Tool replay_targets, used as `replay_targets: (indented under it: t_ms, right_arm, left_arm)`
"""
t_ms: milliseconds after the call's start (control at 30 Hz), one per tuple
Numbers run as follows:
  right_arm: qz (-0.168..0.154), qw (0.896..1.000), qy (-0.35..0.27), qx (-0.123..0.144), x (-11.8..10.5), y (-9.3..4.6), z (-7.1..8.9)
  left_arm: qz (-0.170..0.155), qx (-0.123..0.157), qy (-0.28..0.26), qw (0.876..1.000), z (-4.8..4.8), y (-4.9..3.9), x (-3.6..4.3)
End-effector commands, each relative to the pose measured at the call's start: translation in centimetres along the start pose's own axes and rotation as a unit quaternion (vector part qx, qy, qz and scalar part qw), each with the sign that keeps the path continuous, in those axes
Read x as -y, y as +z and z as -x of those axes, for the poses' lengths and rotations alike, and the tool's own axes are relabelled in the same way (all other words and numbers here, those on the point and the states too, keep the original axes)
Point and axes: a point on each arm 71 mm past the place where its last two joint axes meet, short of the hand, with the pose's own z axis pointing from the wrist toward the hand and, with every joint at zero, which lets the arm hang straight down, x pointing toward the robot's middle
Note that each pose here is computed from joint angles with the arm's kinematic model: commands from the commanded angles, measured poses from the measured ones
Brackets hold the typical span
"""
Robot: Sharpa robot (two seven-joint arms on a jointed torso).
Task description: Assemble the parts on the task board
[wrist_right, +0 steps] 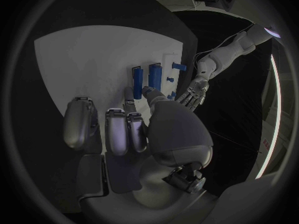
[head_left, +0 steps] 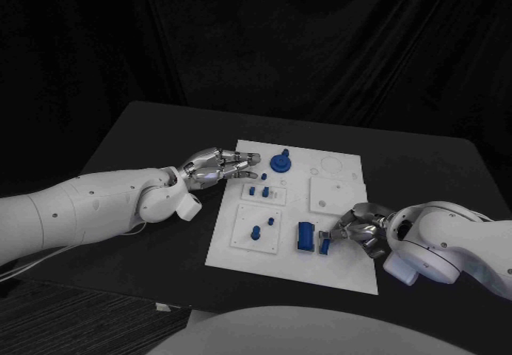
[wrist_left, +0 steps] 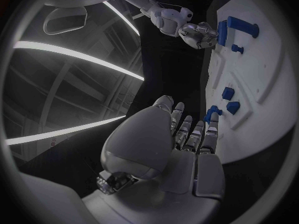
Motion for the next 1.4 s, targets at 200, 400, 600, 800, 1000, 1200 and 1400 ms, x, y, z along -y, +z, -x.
replay_targets:
  t_ms: [200,400,600,800,1000,1200,1400]
  right_arm:
    - [-0.008,1.0,-0.021,0.003,0.13,0.11,0.0]
    - [-0.008,1.0,-0.023,0.001,0.08,0.13,-0.06]
    - [-0.007,1.0,-0.024,-0.001,0.04,0.12,-0.13]
    - [-0.005,1.0,-0.024,-0.001,-0.03,0.11,-0.17]
    - [-0.002,1.0,-0.019,0.006,-0.11,0.14,-0.09]
    - [0.001,1.0,-0.017,0.01,-0.2,0.16,-0.06]
    - [0.0,1.0,-0.016,0.011,-0.16,0.13,-0.03]
  left_arm:
    - [-0.006,-0.005,-0.008,1.0,-0.19,0.03,0.0]
    - [-0.005,-0.005,-0.008,1.0,-0.19,0.03,-0.03]
    - [-0.005,-0.005,-0.008,1.0,-0.19,0.01,-0.06]
    - [-0.005,-0.006,-0.009,1.0,-0.2,0.02,-0.09]
    - [-0.004,-0.006,-0.009,1.0,-0.21,0.01,-0.11]
    - [-0.004,-0.006,-0.009,1.0,-0.22,0.01,-0.14]
    - [-0.003,-0.007,-0.009,1.0,-0.22,-0.01,-0.16]
